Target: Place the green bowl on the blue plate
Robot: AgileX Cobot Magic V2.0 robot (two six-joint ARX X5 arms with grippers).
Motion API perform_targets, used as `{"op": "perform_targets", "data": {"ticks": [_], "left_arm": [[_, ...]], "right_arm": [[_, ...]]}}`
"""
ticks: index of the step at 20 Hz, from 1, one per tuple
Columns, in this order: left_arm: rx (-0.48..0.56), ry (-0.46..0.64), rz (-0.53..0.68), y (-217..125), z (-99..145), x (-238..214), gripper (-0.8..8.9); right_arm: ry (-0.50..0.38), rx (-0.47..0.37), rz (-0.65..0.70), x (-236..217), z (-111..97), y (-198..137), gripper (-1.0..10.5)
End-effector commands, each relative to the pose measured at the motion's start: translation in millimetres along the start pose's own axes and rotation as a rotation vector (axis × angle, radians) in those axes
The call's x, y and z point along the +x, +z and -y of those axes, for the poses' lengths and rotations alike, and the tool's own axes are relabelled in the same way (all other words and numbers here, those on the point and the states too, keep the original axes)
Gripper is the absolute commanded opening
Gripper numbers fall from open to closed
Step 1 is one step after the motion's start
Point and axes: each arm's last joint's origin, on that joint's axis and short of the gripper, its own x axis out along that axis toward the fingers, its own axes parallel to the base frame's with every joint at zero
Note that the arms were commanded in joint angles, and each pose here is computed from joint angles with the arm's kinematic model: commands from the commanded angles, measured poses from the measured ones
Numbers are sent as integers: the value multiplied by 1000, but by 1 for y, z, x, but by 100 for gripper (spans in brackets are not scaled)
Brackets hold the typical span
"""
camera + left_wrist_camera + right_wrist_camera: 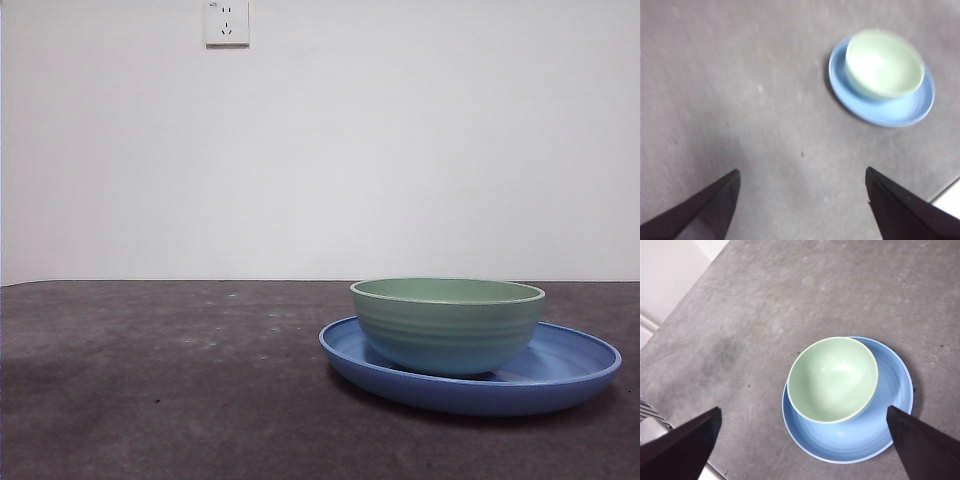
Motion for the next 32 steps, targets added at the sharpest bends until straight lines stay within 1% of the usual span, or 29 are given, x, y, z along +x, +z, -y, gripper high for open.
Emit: {"op": "perform_targets", "data": {"ticks": [1,3,7,8,10,12,14,17,19,21,24,26,29,31,32], "left_arm": [[-25,-1,33,-1,1,-5,406],[-31,-1,34,-3,1,-9,406],[-37,1,2,-7,1,-9,422],[-38,2,-6,-8,1,-9,461],[-42,5,-43,-12,0,-10,502],[-46,8,-77,-15,0,-10,501],[-45,8,-78,-17,0,-12,501],[-33,7,-72,-18,1,-14,501],[-33,7,-70,-19,1,-15,501],[-28,7,-70,-19,1,-15,501],[-26,7,-70,-19,1,-15,501],[-26,7,-70,-19,1,-15,501],[-26,7,-73,-19,1,-15,501],[-26,7,-72,-19,1,-15,501],[-26,7,-72,-19,1,-15,501]], "right_arm": [[6,-21,10,-2,-2,4,592],[6,-23,11,-2,-2,4,592],[6,-23,11,-2,-2,4,592],[6,-23,12,-2,-2,4,592],[5,-22,10,-2,-2,4,592],[-2,10,-13,-1,-2,2,592],[-31,79,-96,5,4,-3,592],[-97,155,-217,24,20,-2,591],[-104,186,-269,43,33,2,579],[-108,208,-302,64,48,7,536],[-121,234,-313,90,71,12,486],[-135,254,-313,105,88,14,421],[-157,296,-323,118,110,11,395],[-169,321,-337,125,122,8,325],[-171,331,-350,129,127,6,316]]}}
